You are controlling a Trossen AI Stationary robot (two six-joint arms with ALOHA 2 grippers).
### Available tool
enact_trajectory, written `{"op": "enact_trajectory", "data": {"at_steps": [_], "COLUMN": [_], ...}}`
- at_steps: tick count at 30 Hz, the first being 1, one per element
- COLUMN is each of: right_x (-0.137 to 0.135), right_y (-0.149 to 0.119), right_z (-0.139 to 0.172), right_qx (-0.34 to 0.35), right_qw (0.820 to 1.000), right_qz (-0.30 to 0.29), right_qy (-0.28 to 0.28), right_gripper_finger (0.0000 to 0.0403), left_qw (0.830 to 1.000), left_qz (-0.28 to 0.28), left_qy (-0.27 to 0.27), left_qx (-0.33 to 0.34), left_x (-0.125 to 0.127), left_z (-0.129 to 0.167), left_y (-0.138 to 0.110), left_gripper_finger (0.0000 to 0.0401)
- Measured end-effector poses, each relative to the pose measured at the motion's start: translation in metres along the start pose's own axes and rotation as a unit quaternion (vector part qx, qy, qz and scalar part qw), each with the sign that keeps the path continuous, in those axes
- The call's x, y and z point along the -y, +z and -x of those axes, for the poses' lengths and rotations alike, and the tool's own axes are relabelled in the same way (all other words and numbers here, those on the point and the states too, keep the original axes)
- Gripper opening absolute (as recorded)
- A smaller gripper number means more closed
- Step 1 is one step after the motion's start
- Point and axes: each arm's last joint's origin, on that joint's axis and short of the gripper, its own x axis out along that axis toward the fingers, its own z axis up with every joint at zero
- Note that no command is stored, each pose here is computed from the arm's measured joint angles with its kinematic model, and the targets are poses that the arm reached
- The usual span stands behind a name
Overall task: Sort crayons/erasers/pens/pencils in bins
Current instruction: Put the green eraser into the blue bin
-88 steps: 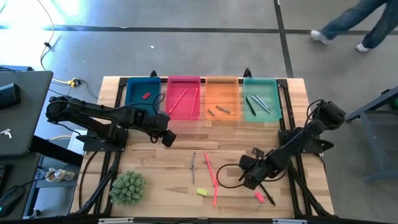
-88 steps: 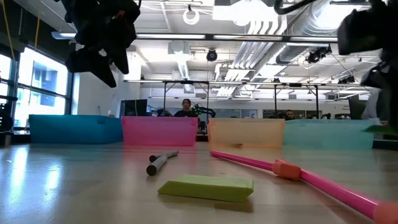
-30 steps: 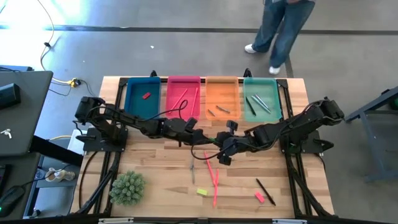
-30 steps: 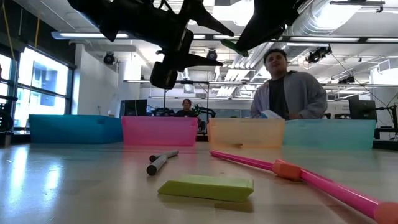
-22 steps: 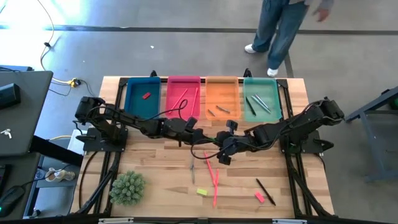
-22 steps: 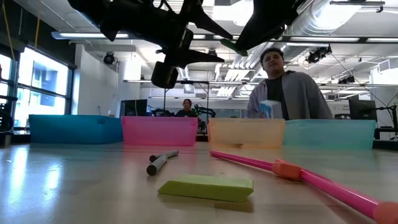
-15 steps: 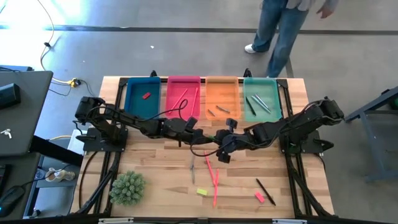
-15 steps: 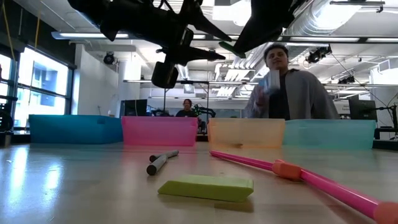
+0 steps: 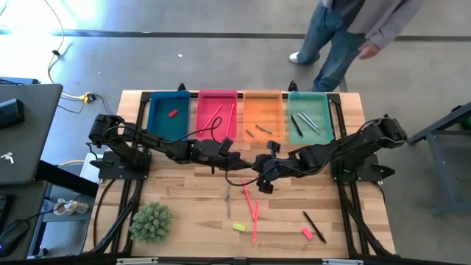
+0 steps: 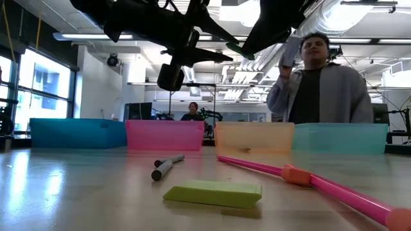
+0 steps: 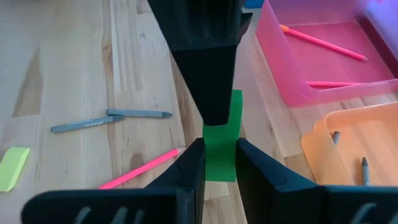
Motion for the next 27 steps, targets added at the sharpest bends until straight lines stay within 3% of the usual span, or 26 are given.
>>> {"op": "enact_trajectory", "data": {"at_steps": [8, 27], "right_x": [-0.001, -0.0003], "right_y": [0.0011, 0.0011], "right_z": [0.0001, -0.0006], "right_qx": [0.006, 0.003], "right_qw": [1.0, 1.0], "right_qz": [0.009, 0.009], "right_qy": [0.003, 0.009], "right_gripper_finger": [0.0058, 0.0058], "left_qw": [1.0, 1.0], "left_qz": [0.0, -0.026], "left_qy": [0.001, 0.002], "left_qx": [0.004, 0.011], "left_x": [-0.0001, 0.0002], "left_z": [0.0, 0.0], "left_y": [0.0002, 0.0007], "left_gripper_finger": [0.0111, 0.0017]}}
